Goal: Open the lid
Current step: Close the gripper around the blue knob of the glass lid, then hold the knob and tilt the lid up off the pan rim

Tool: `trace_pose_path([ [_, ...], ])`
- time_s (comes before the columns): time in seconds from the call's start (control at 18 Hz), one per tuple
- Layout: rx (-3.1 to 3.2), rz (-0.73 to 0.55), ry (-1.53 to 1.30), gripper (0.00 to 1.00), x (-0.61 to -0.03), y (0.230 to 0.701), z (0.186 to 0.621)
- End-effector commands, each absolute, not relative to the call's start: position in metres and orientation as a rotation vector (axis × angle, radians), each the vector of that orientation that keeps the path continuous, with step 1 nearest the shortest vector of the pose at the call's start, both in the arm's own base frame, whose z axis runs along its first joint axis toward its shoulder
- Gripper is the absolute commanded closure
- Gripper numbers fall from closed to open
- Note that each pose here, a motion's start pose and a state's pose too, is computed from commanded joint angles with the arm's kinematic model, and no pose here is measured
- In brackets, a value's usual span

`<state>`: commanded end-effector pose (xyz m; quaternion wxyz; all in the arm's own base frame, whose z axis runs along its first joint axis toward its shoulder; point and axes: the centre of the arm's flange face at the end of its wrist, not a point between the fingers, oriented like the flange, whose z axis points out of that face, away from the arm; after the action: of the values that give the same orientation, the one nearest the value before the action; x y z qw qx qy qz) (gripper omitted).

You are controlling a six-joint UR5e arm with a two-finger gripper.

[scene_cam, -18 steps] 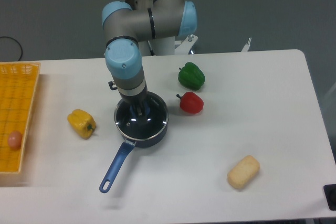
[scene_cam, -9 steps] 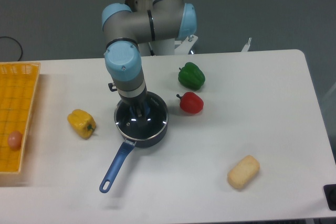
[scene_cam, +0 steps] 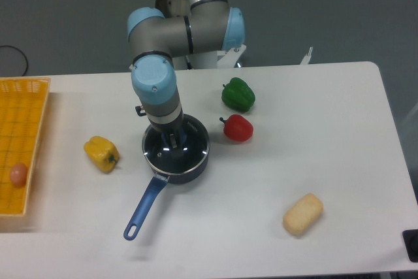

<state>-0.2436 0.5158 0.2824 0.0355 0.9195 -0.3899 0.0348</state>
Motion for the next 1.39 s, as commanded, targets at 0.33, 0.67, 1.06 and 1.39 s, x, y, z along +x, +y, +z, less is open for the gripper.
trace_pose_path([
  [0.33, 2.827, 0.107, -1.194, 0.26, -0.2446, 0.5156, 0.2829],
  [0.67, 2.834, 0.097, -1.189, 0.30, -0.2471, 0.5161, 0.2865],
  [1.06, 2.838, 0.093, -1.183, 0.33, -0.2493, 0.5160, 0.2878],
  [1.39, 2.839, 0.089, -1.183, 0.34, -0.2494, 0.5162, 0.2894],
])
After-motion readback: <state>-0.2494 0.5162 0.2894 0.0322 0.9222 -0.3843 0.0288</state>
